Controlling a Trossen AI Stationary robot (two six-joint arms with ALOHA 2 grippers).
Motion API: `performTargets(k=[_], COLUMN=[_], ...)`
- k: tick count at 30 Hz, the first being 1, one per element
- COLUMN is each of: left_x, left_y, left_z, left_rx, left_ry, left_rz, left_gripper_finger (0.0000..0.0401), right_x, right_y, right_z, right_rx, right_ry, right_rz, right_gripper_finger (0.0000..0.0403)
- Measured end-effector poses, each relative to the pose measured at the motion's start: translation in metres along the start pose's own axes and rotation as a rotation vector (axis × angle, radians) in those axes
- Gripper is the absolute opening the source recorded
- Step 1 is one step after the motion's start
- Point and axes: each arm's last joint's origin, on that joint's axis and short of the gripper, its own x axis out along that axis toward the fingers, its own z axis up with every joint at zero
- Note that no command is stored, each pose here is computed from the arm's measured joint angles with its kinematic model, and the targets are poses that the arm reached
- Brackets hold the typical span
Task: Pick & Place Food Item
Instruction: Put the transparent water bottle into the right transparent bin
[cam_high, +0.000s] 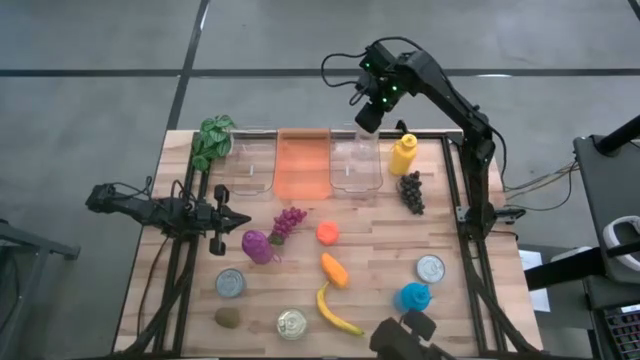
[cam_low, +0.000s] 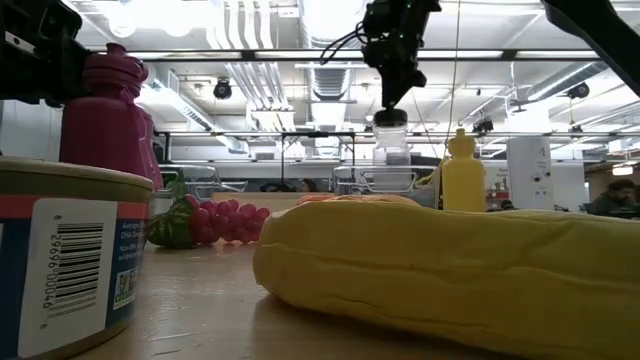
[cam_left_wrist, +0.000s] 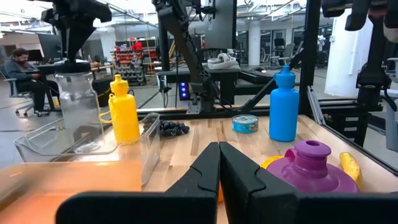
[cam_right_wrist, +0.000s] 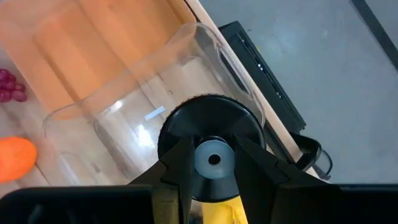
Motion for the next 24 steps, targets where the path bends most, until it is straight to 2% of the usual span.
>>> performTargets(k=[12,24], left_x=[0.0,0.0], left_y=[0.0,0.0], left_z=[0.0,0.0], left_rx=[0.0,0.0], left_ry=[0.0,0.0], left_rz=[0.0,0.0], left_gripper_finger=[0.001,0.001], right_x=[0.0019,0.0094], right_y=[-0.0003,-0.0003], right_z=[0.0044,0.0039], right_rx=[-0.006,-0.009], right_ry=[-0.036,0.001], right_rz=[-0.003,0.001], right_gripper_finger=[0.0091,0.0091])
